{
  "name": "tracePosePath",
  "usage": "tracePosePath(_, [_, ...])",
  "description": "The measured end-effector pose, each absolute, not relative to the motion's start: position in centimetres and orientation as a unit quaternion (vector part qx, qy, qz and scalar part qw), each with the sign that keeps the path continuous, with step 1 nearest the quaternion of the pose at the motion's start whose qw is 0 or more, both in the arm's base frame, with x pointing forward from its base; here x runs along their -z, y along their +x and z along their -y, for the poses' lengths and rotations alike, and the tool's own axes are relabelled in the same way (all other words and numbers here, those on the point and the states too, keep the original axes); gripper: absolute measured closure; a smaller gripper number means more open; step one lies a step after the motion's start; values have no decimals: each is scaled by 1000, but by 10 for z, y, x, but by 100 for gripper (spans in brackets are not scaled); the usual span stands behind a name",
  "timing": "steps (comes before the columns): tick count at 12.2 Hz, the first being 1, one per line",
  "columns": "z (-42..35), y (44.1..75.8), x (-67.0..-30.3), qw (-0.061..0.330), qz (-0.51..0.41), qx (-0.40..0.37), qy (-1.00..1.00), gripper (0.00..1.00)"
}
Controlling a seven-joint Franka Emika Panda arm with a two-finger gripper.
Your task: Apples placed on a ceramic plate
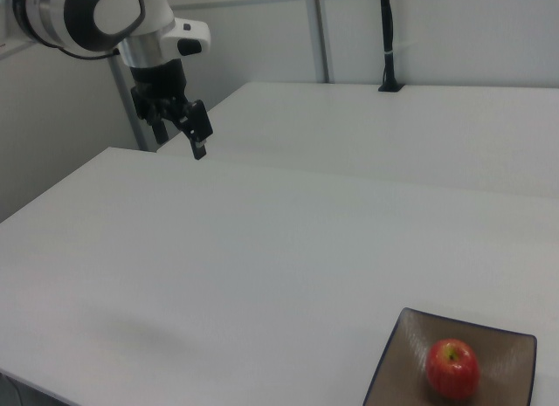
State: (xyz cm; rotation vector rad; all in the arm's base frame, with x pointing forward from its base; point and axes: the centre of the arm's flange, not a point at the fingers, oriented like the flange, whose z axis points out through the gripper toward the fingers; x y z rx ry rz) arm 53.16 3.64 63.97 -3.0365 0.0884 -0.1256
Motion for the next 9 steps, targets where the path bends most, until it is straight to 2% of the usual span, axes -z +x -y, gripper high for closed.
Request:
tracePosePath(4, [-49,556,-603,48,40,29,-998,0])
tracePosePath(6, [-42,569,-597,45,78,56,-994,0])
tracePosePath(9, [-31,572,-596,43,91,65,-993,0])
